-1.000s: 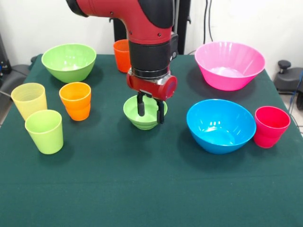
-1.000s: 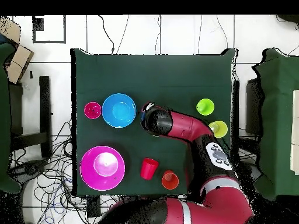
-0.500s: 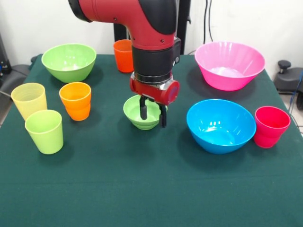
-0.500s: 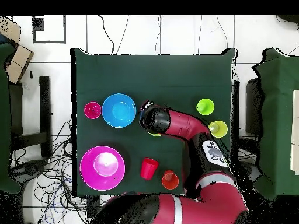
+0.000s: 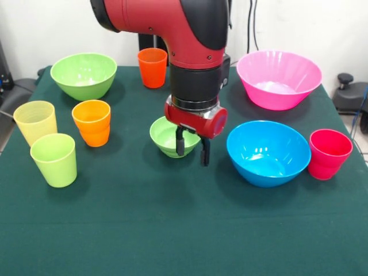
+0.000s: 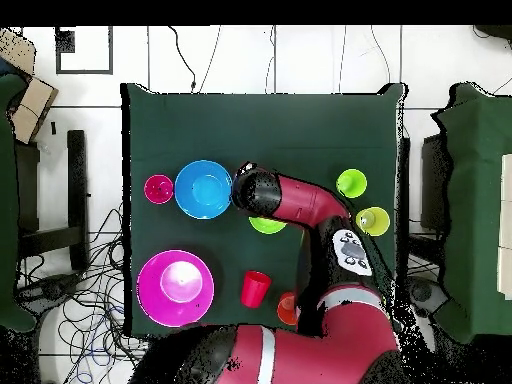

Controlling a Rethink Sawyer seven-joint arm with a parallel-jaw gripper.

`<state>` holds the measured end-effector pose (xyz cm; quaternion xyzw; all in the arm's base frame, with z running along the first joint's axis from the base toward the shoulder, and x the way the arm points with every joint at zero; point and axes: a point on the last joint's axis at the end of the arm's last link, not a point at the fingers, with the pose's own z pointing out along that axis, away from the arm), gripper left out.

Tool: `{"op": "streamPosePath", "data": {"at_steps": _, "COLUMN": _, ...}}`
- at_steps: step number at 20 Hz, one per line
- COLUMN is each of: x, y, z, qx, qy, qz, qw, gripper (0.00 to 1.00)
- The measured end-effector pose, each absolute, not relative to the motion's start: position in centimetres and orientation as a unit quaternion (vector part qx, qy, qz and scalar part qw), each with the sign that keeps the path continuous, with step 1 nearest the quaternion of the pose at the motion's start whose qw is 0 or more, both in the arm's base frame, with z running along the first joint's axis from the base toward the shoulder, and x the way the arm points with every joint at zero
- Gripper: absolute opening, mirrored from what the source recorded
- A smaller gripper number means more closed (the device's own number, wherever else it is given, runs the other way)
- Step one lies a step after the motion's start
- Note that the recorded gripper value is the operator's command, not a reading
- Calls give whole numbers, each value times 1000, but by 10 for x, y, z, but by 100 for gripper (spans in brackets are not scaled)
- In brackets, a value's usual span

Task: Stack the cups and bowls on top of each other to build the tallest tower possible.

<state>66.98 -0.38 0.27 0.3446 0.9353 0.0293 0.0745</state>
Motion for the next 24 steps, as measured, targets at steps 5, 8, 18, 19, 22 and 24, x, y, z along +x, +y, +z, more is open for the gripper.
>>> {"op": "streamPosePath", "data": {"at_steps": 5, "x": 678, "y": -1, "z": 7, "qx": 344, "qy": 935, "qz": 25, "qw": 83, "gripper": 100}}
{"op": "streamPosePath", "data": {"at_steps": 8, "x": 680, "y": 0, "z": 10, "qx": 344, "qy": 935, "qz": 19, "qw": 89, "gripper": 100}}
{"op": "streamPosePath", "data": {"at_steps": 18, "x": 687, "y": -11, "z": 17, "qx": 355, "qy": 930, "qz": 26, "qw": 94, "gripper": 100}}
{"op": "streamPosePath", "data": {"at_steps": 19, "x": 689, "y": -13, "z": 18, "qx": 357, "qy": 929, "qz": 28, "qw": 96, "gripper": 100}}
{"op": "streamPosePath", "data": {"at_steps": 22, "x": 693, "y": -20, "z": 24, "qx": 364, "qy": 925, "qz": 35, "qw": 100, "gripper": 100}}
{"op": "streamPosePath", "data": {"at_steps": 24, "x": 699, "y": -26, "z": 30, "qx": 370, "qy": 922, "qz": 45, "qw": 104, "gripper": 100}}
